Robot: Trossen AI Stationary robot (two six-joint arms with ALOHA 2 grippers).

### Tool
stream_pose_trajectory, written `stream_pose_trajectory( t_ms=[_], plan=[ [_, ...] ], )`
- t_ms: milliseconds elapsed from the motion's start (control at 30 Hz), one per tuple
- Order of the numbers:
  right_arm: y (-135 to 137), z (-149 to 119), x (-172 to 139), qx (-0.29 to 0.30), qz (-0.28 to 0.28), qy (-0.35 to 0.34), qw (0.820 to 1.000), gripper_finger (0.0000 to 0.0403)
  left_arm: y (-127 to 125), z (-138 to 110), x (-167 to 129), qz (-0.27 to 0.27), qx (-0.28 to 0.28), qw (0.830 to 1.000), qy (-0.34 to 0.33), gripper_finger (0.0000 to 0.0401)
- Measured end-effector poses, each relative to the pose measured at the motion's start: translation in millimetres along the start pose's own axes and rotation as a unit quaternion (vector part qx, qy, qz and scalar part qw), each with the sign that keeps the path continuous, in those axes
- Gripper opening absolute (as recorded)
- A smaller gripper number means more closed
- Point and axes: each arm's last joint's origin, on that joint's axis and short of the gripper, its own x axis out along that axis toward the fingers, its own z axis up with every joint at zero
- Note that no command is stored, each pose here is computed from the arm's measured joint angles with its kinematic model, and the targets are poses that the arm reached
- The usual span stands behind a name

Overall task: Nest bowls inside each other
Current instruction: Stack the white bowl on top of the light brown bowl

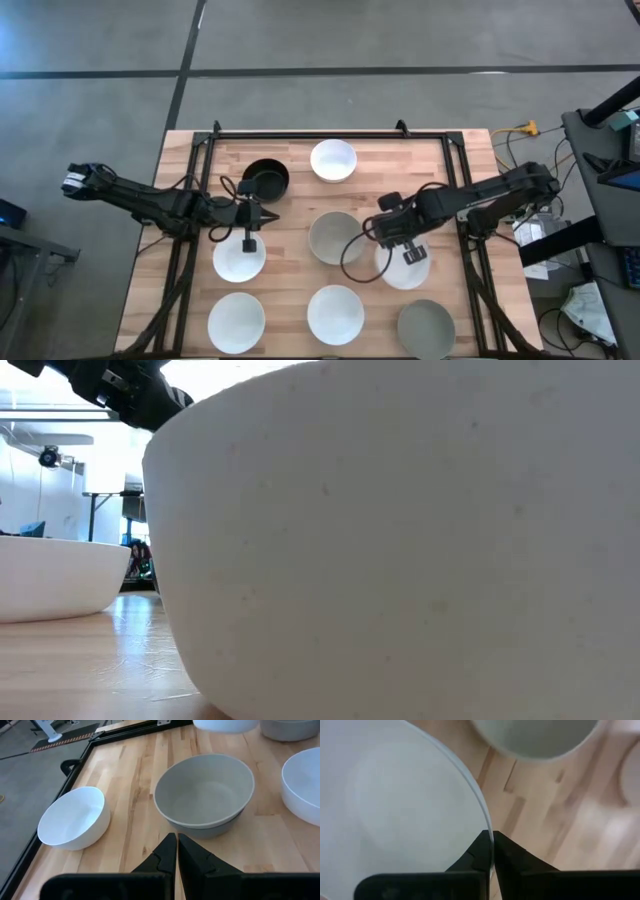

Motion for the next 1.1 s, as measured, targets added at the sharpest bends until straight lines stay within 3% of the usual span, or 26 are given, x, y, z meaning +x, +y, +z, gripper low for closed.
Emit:
stream_pose_trajectory(
  t_ms=[267,400,567,833,1100],
  plan=[
    [-14,20,-26,0.026,-0.025,-0.09,0.995,0.0011,0,0,0,0.0,0.0,1.0,-0.001,0.0001],
    [-30,34,-29,0.092,-0.041,-0.176,0.979,0.0011,0,0,0,0.0,0.001,1.0,-0.001,0.0001],
    [-59,38,-24,0.176,-0.036,-0.221,0.959,0.0011,0,-3,-1,-0.002,0.031,0.999,0.012,0.0001],
    [-103,48,-19,0.222,0.042,-0.182,0.957,0.0011,0,-11,-2,-0.006,0.05,0.997,0.054,0.0001],
    [-136,72,-8,0.187,0.062,-0.08,0.977,0.0011,1,-11,-5,-0.006,0.046,0.998,0.051,0.0001]
  ],
)
